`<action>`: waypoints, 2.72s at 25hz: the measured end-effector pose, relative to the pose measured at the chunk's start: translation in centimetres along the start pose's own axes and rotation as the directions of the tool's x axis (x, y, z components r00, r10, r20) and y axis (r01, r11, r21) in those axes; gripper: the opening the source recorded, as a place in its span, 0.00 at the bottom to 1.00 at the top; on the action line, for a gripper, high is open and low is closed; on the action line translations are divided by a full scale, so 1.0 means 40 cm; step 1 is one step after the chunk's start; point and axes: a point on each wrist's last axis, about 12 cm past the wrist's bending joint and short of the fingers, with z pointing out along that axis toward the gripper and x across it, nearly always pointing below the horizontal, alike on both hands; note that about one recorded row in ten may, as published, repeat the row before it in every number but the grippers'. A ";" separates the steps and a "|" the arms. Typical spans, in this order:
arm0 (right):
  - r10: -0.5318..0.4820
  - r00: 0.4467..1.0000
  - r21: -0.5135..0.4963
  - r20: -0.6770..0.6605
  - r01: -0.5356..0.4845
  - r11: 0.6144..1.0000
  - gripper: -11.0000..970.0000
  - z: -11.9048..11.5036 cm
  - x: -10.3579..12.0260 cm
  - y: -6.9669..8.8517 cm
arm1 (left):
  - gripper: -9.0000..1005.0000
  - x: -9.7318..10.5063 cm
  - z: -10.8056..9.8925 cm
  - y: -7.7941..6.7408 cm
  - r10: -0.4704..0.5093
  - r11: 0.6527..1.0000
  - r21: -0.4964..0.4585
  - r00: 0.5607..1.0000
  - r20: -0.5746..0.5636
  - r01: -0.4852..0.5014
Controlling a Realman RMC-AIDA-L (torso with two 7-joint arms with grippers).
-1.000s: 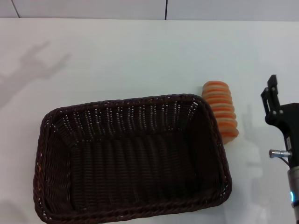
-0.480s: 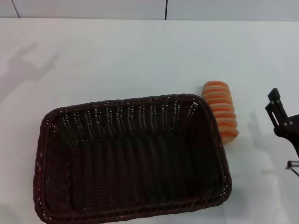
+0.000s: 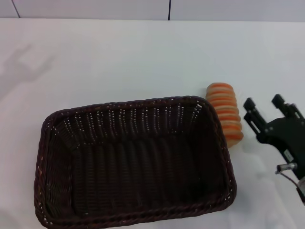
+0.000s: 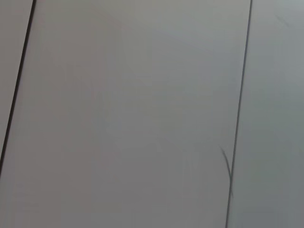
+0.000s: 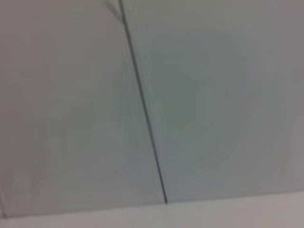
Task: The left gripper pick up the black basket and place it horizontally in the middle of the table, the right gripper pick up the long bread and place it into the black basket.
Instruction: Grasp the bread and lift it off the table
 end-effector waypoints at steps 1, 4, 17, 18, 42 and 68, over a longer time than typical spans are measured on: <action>0.000 1.000 0.000 -0.009 0.000 1.000 0.74 0.003 0.003 0.000 | 0.86 -0.001 -0.001 0.000 -0.003 1.000 0.000 1.000 0.003 0.003; 0.004 1.000 0.008 -0.029 -0.003 1.000 0.74 0.011 0.007 -0.003 | 0.86 -0.003 -0.005 0.000 -0.007 1.000 -0.001 1.000 0.012 0.007; 0.002 0.995 -0.025 -0.097 -0.004 1.000 0.73 0.044 0.013 -0.002 | 0.86 -0.006 -0.017 0.000 -0.011 1.000 -0.010 0.999 0.030 0.012; 0.003 0.995 -0.026 -0.099 -0.006 1.000 0.73 0.046 0.013 -0.004 | 0.86 -0.006 -0.019 0.000 -0.013 1.000 -0.010 0.999 0.035 0.013; -0.024 0.975 -0.069 -0.222 0.009 0.998 0.74 0.114 0.057 0.005 | 0.86 -0.008 -0.022 0.000 -0.025 1.000 -0.010 0.998 0.058 0.026; 0.020 0.984 0.018 -0.177 -0.017 1.000 0.54 0.119 0.059 -0.005 | 0.86 -0.011 -0.030 0.000 -0.032 0.999 -0.010 0.997 0.074 0.033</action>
